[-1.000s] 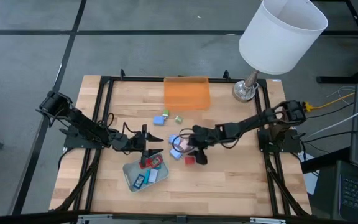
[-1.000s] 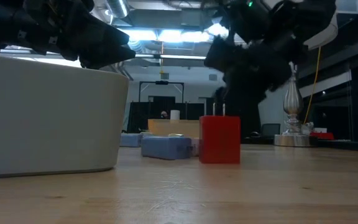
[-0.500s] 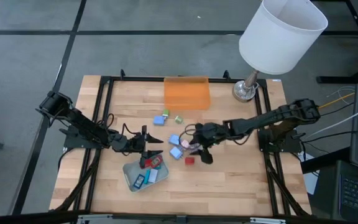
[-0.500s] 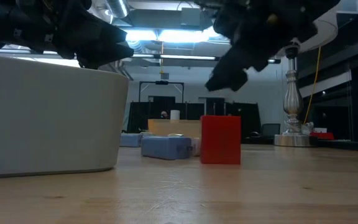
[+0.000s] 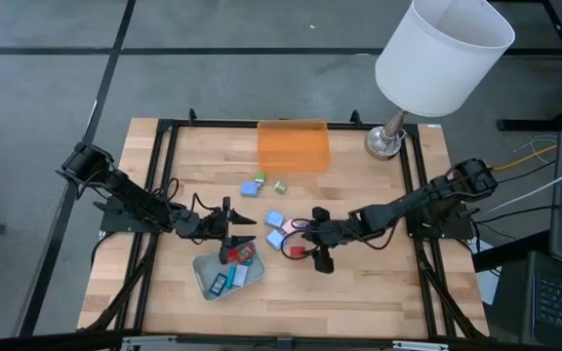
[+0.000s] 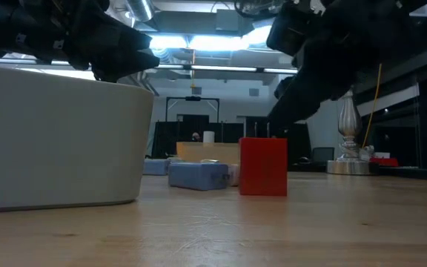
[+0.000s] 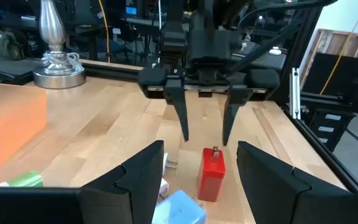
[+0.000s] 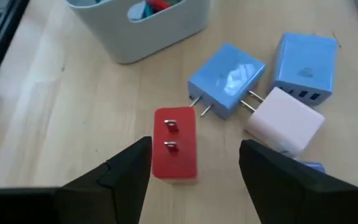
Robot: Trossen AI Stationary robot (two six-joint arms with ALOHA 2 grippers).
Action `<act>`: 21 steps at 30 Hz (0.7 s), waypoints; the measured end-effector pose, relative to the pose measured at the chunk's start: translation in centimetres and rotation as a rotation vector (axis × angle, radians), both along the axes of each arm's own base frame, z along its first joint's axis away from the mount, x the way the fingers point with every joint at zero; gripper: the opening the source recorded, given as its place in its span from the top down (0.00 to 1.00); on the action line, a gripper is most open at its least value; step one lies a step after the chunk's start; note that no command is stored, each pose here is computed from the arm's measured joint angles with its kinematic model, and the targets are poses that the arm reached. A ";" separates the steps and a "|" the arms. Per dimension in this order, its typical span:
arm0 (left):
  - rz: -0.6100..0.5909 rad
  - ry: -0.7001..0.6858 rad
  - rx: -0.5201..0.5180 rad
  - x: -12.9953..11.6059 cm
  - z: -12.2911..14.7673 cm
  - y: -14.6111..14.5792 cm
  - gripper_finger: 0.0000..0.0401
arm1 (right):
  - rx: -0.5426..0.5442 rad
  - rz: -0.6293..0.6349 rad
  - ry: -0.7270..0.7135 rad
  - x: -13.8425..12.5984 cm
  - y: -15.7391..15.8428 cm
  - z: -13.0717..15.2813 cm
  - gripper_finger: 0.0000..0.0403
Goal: Pick & Place Office items
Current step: Put the red charger adapter into the orange bin
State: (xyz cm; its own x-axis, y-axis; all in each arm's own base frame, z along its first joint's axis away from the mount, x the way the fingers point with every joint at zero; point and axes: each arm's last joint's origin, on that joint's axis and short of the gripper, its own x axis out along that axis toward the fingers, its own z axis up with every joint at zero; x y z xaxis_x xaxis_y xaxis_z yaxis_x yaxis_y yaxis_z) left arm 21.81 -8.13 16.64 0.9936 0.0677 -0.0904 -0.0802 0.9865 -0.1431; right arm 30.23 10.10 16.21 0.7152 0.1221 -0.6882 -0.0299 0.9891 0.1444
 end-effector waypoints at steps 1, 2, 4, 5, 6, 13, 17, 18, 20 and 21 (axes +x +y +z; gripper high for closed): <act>-0.003 0.002 -0.002 0.0 0.0 -0.1 0.51 | 0.002 0.000 -0.001 0.0 0.0 0.0 0.40; -0.004 0.002 -0.003 0.0 0.0 -0.1 0.51 | 0.002 -0.001 0.000 0.1 -0.1 -0.1 0.40; -0.004 0.003 0.000 0.0 0.0 -0.1 0.51 | 0.013 0.008 0.017 0.2 0.0 -0.6 0.40; -0.004 0.003 0.002 0.0 0.0 -0.1 0.51 | 0.025 0.013 0.035 0.2 0.1 -0.9 0.40; -0.005 0.003 0.002 0.0 0.0 -0.1 0.51 | 0.041 0.020 0.040 0.3 0.1 -1.2 0.40; -0.005 0.006 0.005 0.0 -0.1 -0.1 0.51 | 0.085 0.030 0.028 1.0 0.7 -2.4 0.40; -0.006 0.006 0.005 0.0 -0.1 -0.1 0.51 | 0.084 0.029 0.031 1.2 0.7 -2.9 0.40; -0.006 0.007 0.005 0.0 -0.1 -0.1 0.51 | 0.084 0.030 0.030 1.2 0.7 -3.0 0.40; -0.006 0.006 0.005 0.0 -0.1 -0.1 0.51 | 0.083 0.028 0.035 1.3 0.7 -3.3 0.40; -0.006 0.006 0.005 0.0 -0.1 -0.1 0.51 | 0.080 0.027 0.044 1.3 0.7 -3.5 0.40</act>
State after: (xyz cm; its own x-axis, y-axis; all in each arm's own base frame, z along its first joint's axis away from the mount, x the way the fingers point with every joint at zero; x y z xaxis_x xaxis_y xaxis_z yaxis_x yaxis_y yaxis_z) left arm 21.76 -8.23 16.57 0.9934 0.0620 -0.0963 -0.0749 0.9877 -0.1373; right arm 31.52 10.79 12.69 0.6801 0.1962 -0.7064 -0.0478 0.9734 0.2243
